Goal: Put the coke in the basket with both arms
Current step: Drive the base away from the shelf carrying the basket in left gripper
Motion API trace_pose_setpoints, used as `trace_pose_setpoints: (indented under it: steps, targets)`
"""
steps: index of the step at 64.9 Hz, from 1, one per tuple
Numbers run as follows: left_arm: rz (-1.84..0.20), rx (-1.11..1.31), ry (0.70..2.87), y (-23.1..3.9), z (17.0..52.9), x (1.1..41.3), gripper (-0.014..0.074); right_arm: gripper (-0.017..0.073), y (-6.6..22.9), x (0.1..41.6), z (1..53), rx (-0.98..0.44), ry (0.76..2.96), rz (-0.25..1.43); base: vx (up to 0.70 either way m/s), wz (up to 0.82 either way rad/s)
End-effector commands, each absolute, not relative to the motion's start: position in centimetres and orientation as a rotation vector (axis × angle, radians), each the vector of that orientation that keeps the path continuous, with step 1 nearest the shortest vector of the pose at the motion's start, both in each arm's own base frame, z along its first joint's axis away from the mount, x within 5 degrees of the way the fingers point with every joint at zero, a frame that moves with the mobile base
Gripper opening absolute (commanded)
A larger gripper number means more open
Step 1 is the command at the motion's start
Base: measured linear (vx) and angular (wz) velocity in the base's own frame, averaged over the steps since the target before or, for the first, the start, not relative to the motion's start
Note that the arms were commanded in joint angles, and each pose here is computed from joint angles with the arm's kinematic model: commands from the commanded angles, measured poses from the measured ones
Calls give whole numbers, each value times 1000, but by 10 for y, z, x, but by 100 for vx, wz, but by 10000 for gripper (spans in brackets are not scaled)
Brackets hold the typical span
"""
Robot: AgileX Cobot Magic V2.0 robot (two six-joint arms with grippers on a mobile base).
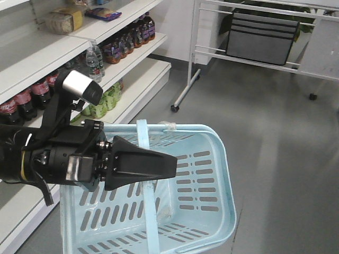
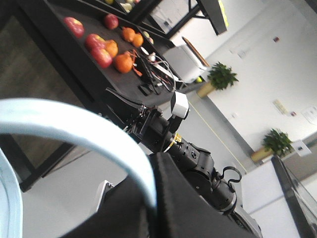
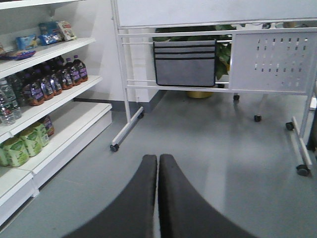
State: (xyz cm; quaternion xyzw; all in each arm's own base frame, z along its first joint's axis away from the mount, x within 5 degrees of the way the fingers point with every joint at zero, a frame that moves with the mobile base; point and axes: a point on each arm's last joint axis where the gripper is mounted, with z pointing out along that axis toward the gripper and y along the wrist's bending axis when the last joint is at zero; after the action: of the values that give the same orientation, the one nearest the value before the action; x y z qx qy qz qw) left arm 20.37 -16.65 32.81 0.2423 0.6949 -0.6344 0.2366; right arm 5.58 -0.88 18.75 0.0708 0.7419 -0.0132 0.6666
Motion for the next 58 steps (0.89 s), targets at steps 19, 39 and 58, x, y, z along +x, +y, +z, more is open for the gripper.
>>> trace_pose_setpoints:
  steps: [19,39,58]
  targets:
    - [-1952,782,1712,-164,356,184,-7,-4,-7,55,191,125,1607,-26,-7,-36]
    - [-1952,782,1712,-164,356,184,-7,-4,-7,55,191,125,1607,-26,-2,-25]
    - [-1952,782,1712,-164,356,184,-7,-4,-7,55,191,125,1607,-26,4,-16]
